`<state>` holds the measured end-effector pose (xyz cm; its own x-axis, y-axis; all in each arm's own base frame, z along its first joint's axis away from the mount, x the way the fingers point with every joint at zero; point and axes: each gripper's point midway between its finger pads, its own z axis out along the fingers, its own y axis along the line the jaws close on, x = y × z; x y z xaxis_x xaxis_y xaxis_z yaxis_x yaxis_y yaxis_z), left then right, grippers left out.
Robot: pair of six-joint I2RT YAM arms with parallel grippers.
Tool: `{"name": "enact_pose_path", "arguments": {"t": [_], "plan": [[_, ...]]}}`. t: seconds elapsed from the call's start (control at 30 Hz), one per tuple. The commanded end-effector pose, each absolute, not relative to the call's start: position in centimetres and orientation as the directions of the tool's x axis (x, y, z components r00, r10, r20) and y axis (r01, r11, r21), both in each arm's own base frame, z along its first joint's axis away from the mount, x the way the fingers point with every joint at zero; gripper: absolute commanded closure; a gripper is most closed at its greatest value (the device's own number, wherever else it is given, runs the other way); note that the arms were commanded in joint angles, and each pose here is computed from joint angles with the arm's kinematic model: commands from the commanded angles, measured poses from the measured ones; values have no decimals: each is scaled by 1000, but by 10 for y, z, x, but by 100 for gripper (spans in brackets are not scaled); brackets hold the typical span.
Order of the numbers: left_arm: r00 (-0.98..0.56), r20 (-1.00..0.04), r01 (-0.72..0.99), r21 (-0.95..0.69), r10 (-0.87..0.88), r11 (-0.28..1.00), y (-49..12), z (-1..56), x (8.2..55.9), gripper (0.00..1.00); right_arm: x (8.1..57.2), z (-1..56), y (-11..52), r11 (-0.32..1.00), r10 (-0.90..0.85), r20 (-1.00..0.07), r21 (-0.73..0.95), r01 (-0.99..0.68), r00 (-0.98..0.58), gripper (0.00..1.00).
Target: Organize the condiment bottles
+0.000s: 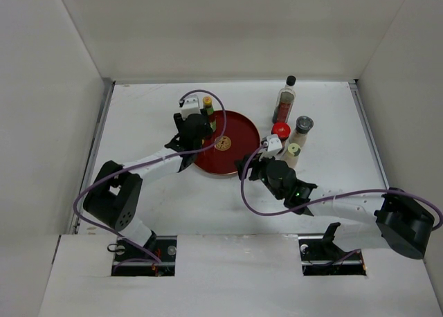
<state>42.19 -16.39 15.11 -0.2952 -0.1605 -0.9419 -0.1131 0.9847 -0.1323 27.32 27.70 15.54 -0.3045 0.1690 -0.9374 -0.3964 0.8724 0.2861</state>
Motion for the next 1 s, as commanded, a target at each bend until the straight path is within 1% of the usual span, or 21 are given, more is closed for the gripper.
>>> {"name": "enact_pose_path", "arguments": {"t": [0.0, 0.13, 0.17, 0.2, 0.27, 0.3, 0.33, 0.37, 0.4, 0.43, 0.5, 0.57, 0.6, 0.63, 0.67, 0.7, 0.77, 0.83, 0.87, 0.97], "plan": [[-198, -957, -112, -195, -214, 974, -162, 179, 421, 42, 276, 176, 280, 852, 236, -935, 330, -407, -266, 23], [-152, -959, -103, -227, -241, 968, -157, 200, 411, 19, 274, 188, 277, 842, 258, -936, 340, -418, -241, 23], [-144, -959, -100, -232, -245, 968, -156, 204, 407, 15, 273, 194, 276, 836, 269, -935, 346, -427, -230, 25], [-128, -958, -94, -246, -256, 965, -154, 211, 402, 11, 272, 200, 276, 829, 278, -935, 349, -437, -219, 29], [-83, -953, -68, -286, -291, 956, -149, 229, 392, 3, 268, 218, 280, 809, 292, -935, 355, -469, -203, 44], [-54, -948, -48, -312, -314, 949, -147, 240, 385, 1, 268, 224, 281, 803, 293, -935, 355, -478, -201, 52], [-26, -941, -27, -337, -338, 941, -144, 250, 378, 1, 268, 233, 284, 797, 297, -934, 357, -487, -198, 62], [4, -932, -8, -363, -363, 932, -140, 260, 370, 0, 269, 242, 285, 796, 301, -934, 358, -488, -195, 71], [29, -922, 3, -387, -387, 922, -135, 266, 361, 0, 272, 250, 286, 799, 303, -933, 359, -482, -192, 76], [55, -910, 8, -412, -412, 911, -129, 271, 352, 1, 277, 260, 286, 806, 305, -934, 358, -471, -187, 78], [85, -882, -5, -465, -463, 885, -114, 267, 334, 3, 301, 275, 268, 858, 285, -944, 328, -394, -166, 78], [101, -854, -44, -516, -510, 855, -95, 249, 318, 6, 327, 287, 241, 912, 256, -957, 285, -294, -136, 72], [114, -843, -61, -534, -525, 844, -86, 240, 310, 8, 342, 294, 223, 938, 238, -965, 258, -230, -111, 65], [135, -831, -89, -552, -539, 829, -73, 230, 302, 11, 356, 301, 202, 958, 227, -970, 239, -157, -88, 55], [157, -816, -111, -574, -556, 811, -61, 221, 294, 13, 368, 306, 183, 972, 212, -975, 218, -92, -71, 43], [167, -804, -119, -590, -570, 798, -55, 215, 289, 14, 381, 311, 164, 981, 191, -980, 193, -30, -58, 33], [170, -786, -132, -617, -595, 776, -47, 200, 278, 13, 404, 313, 135, 987, 152, -985, 148, 65, -75, 16], [157, -778, -147, -628, -608, 765, -44, 186, 270, 13, 428, 306, 116, 987, 119, -985, 104, 121, -124, 7], [155, -778, -159, -628, -609, 761, -41, 180, 269, 13, 439, 302, 111, 987, 110, -983, 90, 136, -147, 5], [151, -780, -180, -625, -607, 759, -36, 175, 270, 12, 469, 290, 112, 991, 90, -976, 68, 115, -199, 2]]}}
